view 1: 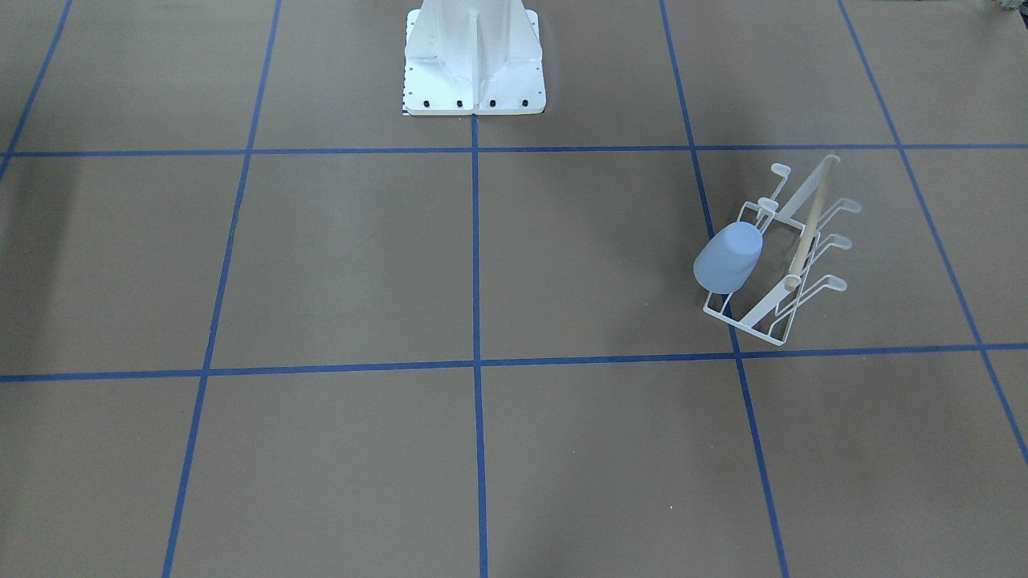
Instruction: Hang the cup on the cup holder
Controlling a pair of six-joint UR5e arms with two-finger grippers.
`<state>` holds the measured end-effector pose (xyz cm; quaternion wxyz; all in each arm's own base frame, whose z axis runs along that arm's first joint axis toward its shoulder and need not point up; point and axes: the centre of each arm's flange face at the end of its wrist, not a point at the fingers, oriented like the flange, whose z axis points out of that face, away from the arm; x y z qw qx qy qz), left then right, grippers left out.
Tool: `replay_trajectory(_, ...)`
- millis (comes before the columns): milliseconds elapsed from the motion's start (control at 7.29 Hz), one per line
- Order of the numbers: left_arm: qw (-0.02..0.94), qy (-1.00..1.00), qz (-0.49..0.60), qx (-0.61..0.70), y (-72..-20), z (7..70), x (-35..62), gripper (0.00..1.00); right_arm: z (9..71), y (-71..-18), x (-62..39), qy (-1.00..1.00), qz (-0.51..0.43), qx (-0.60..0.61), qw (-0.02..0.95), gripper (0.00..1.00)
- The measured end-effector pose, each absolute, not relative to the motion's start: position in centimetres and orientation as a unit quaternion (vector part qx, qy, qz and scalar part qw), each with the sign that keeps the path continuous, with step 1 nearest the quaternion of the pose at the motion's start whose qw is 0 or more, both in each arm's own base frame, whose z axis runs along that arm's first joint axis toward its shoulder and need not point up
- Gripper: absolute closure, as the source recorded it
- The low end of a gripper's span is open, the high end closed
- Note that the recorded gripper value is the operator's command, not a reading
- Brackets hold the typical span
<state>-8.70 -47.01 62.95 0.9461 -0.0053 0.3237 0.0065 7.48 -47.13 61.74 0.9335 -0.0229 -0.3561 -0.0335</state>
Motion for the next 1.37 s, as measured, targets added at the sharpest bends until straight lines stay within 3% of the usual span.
replay_trajectory(1373, 0.913, 0.408, -0.003, -0.014, -46.0, 63.3, -7.3, 0.02, 59.7, -48.4, 7.1, -0.374, -0.021, -0.012, 0.927, 0.0)
